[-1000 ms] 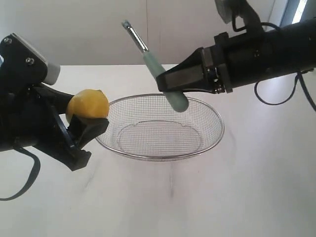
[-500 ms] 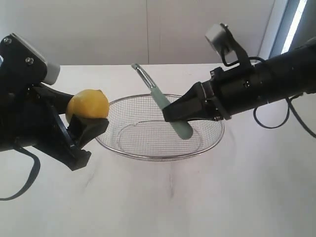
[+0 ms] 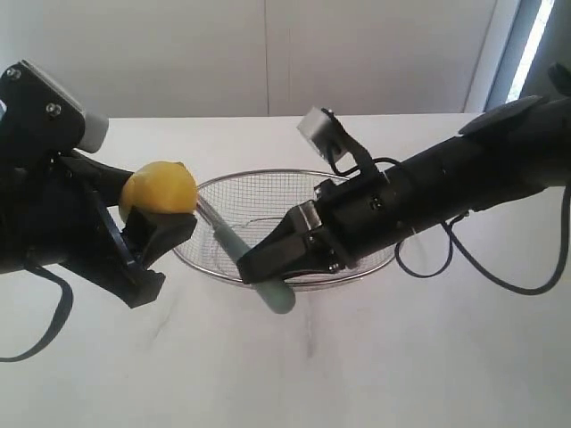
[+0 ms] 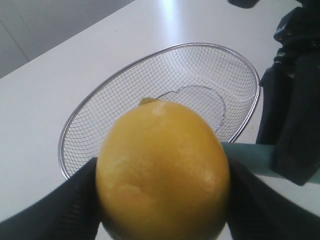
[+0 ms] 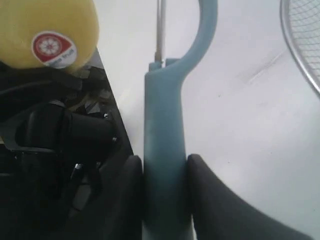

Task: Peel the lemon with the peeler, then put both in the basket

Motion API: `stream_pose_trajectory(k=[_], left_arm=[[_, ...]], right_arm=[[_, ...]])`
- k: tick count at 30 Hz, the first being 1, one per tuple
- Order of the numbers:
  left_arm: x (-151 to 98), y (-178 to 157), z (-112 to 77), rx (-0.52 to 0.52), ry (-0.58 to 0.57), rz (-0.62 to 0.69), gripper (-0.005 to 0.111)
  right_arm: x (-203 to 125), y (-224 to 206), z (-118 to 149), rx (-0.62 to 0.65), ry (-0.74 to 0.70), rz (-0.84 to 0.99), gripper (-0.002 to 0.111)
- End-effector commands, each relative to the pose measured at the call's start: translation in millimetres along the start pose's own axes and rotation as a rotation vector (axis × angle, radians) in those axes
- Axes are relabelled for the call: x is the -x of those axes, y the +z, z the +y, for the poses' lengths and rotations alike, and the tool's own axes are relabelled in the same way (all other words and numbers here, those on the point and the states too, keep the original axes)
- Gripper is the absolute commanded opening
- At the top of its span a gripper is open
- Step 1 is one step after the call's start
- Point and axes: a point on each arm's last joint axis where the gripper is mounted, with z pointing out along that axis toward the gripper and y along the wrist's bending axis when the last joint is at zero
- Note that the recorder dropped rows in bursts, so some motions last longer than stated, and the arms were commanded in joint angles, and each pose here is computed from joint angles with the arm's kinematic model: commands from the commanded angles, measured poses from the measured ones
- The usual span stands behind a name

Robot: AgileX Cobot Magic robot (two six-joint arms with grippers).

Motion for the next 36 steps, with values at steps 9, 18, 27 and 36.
stream_pose_trajectory(k=[9, 18, 27, 36], left_arm=[[0.7, -0.6, -1.4, -0.004, -0.013, -0.015, 0.0], [0.7, -0.6, -1.4, -0.004, -0.013, -0.015, 0.0], [0.7, -0.6, -1.4, -0.004, -0.013, -0.015, 0.0], [0.7, -0.6, -1.4, -0.004, -0.013, -0.015, 0.0]], right_arm=[[7.1, 1.3, 12.9, 0.079, -0.02, -0.021, 0.003], [7.1, 1.3, 12.9, 0.079, -0.02, -0.021, 0.003], [11.8, -5.2, 16.2, 0.071, -0.04, -0.043, 0.003], [14.5, -7.3, 19.8, 0.069, -0.057, -0.049, 0.003]])
